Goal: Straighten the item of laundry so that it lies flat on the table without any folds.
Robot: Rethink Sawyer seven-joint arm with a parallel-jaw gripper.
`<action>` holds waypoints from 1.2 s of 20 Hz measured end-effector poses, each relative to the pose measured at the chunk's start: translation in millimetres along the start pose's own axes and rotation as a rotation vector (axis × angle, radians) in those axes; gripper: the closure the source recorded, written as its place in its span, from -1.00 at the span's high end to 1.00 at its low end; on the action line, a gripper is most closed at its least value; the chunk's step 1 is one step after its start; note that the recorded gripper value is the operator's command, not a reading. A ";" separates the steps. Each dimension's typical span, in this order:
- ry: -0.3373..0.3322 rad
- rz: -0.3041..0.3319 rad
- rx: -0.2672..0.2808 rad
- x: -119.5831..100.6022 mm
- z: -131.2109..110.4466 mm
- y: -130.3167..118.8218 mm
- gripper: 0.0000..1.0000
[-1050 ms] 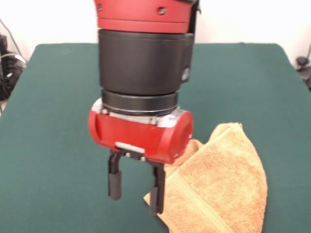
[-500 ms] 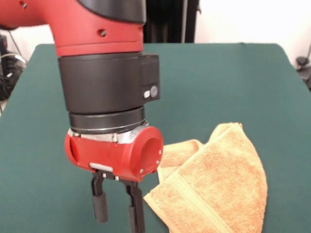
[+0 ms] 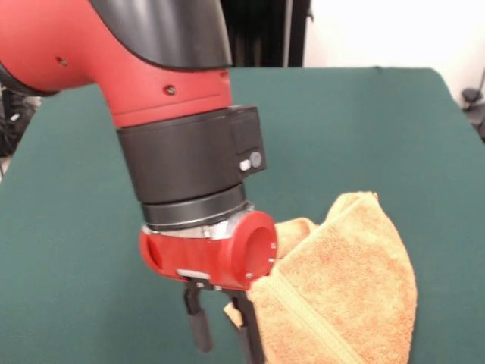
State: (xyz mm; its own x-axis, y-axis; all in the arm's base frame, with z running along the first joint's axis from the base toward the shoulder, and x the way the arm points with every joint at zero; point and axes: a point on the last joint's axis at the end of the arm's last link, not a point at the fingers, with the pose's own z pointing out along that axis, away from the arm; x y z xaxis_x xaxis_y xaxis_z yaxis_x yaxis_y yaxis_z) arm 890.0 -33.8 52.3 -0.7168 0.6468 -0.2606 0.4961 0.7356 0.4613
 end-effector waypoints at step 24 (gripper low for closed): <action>0.149 -0.139 -0.022 96.0 23.2 17.5 1.00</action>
State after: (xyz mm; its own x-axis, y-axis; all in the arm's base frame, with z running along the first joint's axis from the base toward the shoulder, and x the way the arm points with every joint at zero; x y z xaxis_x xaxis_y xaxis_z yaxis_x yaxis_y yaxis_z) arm 841.2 45.8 15.6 -0.8427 0.5017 -0.1956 0.3779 0.8098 0.4488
